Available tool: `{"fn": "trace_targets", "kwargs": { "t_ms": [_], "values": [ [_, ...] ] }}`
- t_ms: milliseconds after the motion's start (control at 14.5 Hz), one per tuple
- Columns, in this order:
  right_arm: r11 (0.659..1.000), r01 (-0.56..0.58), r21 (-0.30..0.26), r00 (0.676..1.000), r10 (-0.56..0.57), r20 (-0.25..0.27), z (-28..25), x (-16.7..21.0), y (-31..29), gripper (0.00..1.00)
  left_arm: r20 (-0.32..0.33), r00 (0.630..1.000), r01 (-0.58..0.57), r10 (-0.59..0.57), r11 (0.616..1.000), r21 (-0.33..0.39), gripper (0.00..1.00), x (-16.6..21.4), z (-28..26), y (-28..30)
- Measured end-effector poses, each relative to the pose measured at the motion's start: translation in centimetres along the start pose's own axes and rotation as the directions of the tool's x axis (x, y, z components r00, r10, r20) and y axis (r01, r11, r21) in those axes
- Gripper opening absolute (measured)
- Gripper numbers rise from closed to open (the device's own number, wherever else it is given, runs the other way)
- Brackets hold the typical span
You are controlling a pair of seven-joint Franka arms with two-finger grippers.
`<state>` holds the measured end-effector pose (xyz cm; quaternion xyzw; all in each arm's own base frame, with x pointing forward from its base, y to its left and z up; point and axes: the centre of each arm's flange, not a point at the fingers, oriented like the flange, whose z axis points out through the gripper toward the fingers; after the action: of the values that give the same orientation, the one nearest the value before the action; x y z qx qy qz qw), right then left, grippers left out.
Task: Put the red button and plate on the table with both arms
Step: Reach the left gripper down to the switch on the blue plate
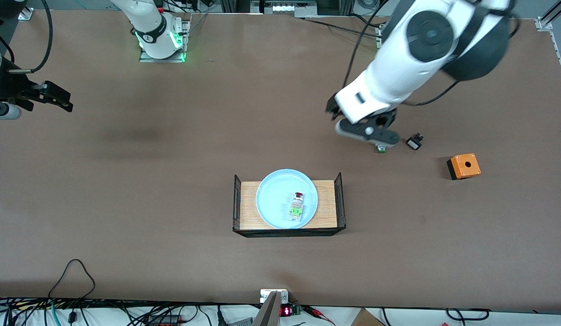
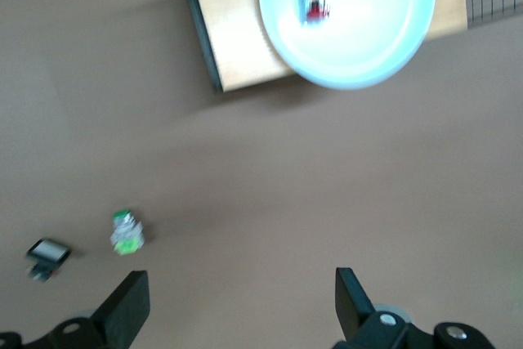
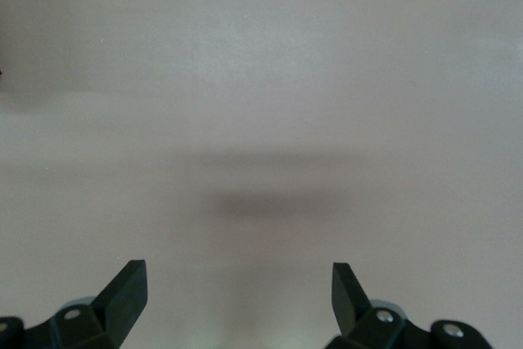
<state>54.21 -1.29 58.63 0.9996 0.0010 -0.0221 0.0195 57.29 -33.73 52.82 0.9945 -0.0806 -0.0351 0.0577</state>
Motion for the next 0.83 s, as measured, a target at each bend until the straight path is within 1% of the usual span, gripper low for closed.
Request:
{"fn": "trace_targets", "kwargs": {
  "t_ms": [138,345,622,829],
  "values": [
    [1.0,-0.001,0.0,1.0,0.001,0.0,0.0,0.0,0.0,1.0,-0.059,0.998,0.031,-0.031,1.0,0.004,1.0,2.1,2.4,1.3],
    [1.0,-0.001,0.0,1.0,0.001,0.001,0.0,0.0,0.0,1.0,-0.159,0.987,0.021,-0.025,0.999,-0.026,1.0,4.4,5.7,3.4],
    [1.0,-0.001,0.0,1.0,0.001,0.001,0.0,0.0,0.1,1.0,-0.284,0.958,0.009,-0.034,0.996,-0.087,1.0,7.1,9.1,4.7],
    [1.0,-0.001,0.0,1.0,0.001,0.001,0.0,0.0,0.1,1.0,-0.354,0.935,-0.003,-0.037,0.994,-0.11,1.0,8.5,11.8,5.4]
  ]
}}
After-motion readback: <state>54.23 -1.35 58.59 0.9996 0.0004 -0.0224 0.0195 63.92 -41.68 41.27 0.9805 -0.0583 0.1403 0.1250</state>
